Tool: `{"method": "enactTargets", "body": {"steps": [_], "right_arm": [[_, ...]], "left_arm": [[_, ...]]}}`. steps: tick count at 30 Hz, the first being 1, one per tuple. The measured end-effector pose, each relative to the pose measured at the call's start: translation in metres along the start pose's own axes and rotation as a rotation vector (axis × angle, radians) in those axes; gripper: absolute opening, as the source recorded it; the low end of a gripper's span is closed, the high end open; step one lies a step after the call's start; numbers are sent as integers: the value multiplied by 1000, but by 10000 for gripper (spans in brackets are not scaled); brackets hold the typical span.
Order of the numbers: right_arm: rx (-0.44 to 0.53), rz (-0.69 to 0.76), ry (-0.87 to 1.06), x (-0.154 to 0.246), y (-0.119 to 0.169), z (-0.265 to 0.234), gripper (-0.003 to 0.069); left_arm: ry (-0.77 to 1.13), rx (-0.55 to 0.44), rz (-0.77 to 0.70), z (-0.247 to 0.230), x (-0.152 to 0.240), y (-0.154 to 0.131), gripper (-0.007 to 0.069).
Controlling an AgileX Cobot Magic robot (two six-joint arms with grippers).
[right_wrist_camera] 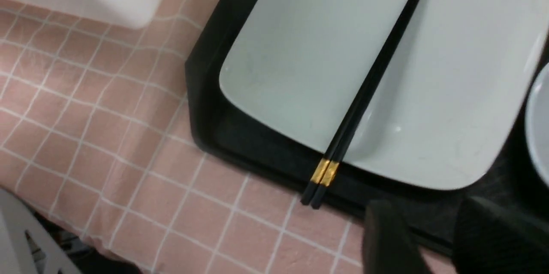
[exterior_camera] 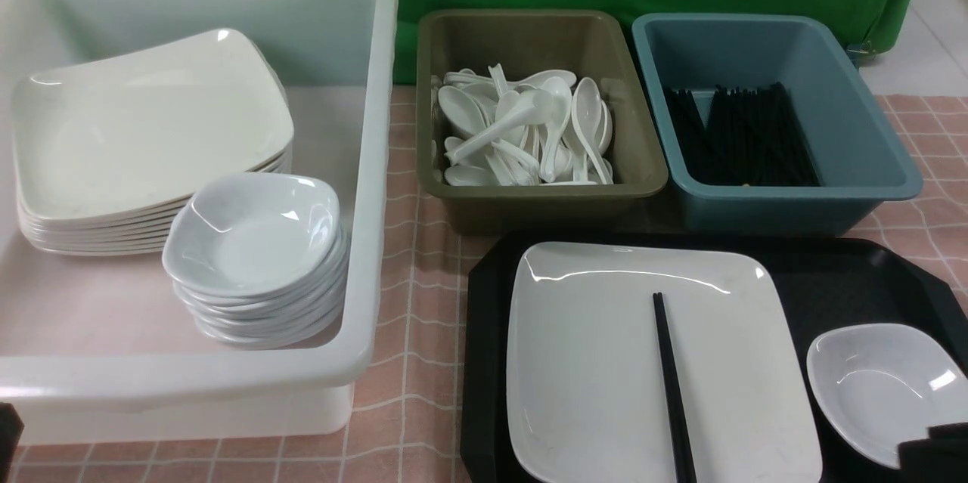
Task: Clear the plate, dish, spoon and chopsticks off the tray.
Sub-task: Use the right arm to grab a pair of chopsticks from the plate
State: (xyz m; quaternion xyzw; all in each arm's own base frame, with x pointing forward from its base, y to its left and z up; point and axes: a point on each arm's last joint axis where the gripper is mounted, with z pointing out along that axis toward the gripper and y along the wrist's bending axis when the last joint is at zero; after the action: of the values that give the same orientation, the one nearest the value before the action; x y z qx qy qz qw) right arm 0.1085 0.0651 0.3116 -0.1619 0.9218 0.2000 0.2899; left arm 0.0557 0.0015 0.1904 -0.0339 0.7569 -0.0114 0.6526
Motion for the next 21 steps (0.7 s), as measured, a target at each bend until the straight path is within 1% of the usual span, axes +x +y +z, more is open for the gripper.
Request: {"method": "enactTargets", "body": {"steps": [4, 5, 6, 7, 9, 11, 12, 14, 19, 21], "right_arm": [[-49, 60, 172, -13, -6, 43, 448], [-49, 66, 194, -14, -7, 48, 453], [-55, 82, 262, -18, -10, 65, 484], [-53, 95, 318, -22, -13, 79, 494], [-38, 127, 444, -31, -18, 112, 504], [-8, 151, 521, -40, -20, 133, 507], [-4, 151, 519, -43, -20, 135, 507], [44, 163, 597, -55, -18, 166, 508], [82, 141, 626, -72, -7, 197, 510], [153, 132, 639, -75, -4, 211, 510]], "left_arm": [[0, 0, 0, 0, 0, 0, 4], [0, 0, 0, 0, 0, 0, 4], [0, 0, 0, 0, 0, 0, 4], [0, 0, 0, 0, 0, 0, 4], [0, 0, 0, 0, 0, 0, 4], [0, 0, 0, 0, 0, 0, 4], [0, 0, 0, 0, 0, 0, 4], [0, 0, 0, 0, 0, 0, 4], [0, 0, 0, 0, 0, 0, 4], [0, 0, 0, 0, 0, 0, 4]]}}
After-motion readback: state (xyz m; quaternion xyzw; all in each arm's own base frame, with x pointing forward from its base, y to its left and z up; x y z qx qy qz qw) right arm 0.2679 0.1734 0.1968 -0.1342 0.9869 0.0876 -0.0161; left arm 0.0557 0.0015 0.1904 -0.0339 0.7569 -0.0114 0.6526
